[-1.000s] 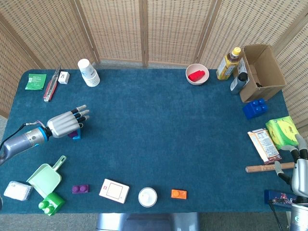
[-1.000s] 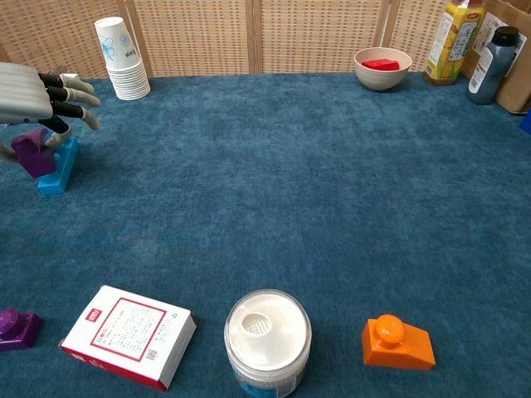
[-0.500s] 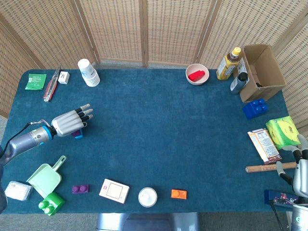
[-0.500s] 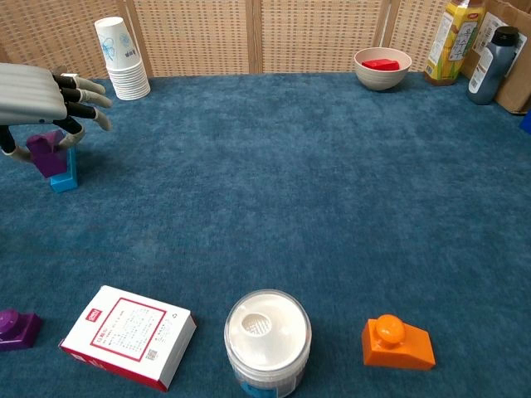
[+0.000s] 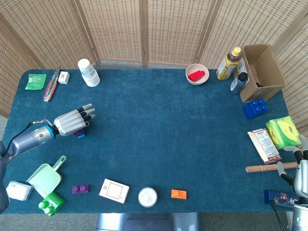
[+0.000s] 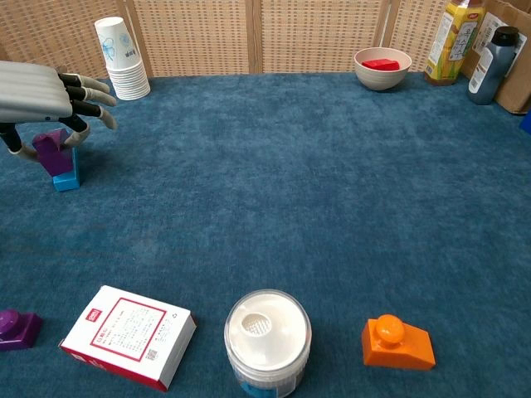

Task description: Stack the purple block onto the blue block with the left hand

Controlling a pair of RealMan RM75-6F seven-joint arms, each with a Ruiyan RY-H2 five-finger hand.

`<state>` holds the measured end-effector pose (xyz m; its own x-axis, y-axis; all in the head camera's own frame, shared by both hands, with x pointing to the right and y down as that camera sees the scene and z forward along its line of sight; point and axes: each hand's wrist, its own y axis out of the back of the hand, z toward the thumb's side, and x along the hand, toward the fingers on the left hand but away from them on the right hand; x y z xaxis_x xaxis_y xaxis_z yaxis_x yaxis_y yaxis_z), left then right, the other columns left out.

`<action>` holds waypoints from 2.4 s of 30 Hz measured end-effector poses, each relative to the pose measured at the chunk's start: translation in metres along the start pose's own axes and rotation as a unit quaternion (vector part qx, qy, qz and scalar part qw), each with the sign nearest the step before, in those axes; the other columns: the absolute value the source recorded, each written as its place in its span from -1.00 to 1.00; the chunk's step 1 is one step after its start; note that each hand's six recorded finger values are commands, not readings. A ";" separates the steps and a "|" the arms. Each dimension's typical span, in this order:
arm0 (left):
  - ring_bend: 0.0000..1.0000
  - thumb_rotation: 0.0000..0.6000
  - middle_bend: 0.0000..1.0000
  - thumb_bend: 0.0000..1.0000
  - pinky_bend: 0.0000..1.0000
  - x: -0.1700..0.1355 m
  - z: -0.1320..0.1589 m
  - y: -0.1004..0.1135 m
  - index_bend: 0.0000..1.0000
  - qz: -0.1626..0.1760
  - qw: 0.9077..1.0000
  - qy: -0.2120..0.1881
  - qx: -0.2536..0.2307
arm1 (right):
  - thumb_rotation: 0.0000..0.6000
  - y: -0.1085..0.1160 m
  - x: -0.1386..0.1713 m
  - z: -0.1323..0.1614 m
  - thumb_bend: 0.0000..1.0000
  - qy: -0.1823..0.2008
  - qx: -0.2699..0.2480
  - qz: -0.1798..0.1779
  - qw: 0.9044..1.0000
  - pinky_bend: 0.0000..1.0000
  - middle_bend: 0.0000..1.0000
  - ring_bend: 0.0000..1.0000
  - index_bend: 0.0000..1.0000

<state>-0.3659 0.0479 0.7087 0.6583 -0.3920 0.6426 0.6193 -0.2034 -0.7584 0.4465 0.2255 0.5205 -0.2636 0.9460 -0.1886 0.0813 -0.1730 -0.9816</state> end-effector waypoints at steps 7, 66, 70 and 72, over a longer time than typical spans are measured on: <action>-0.89 1.00 -0.63 -0.38 -1.00 -0.003 -0.001 -0.003 0.22 -0.007 1.000 0.003 -0.015 | 1.00 0.000 0.000 0.000 -0.44 0.001 -0.002 -0.002 1.000 -1.00 -0.72 -1.00 -0.25; -1.00 1.00 -0.69 -0.38 -1.00 -0.008 -0.006 -0.003 0.29 -0.064 0.998 -0.004 0.001 | 1.00 0.005 0.003 -0.007 -0.44 0.004 -0.018 -0.013 1.000 -1.00 -0.72 -1.00 -0.27; -1.00 1.00 -0.70 -0.39 -1.00 -0.009 -0.004 -0.005 0.29 -0.067 0.998 -0.004 0.000 | 1.00 0.005 0.003 -0.007 -0.44 0.005 -0.019 -0.013 1.000 -1.00 -0.72 -1.00 -0.27; -1.00 1.00 -0.70 -0.38 -1.00 -0.009 -0.004 -0.005 0.29 -0.069 0.998 -0.004 0.001 | 1.00 0.005 0.003 -0.007 -0.44 0.005 -0.019 -0.014 1.000 -1.00 -0.72 -1.00 -0.27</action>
<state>-0.3768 0.0486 0.7064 0.5706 -0.3531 0.7414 0.7049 -0.2525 -0.6628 0.4523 0.2297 0.5151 -0.2574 0.9529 -0.1603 0.1105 -0.1358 -0.9846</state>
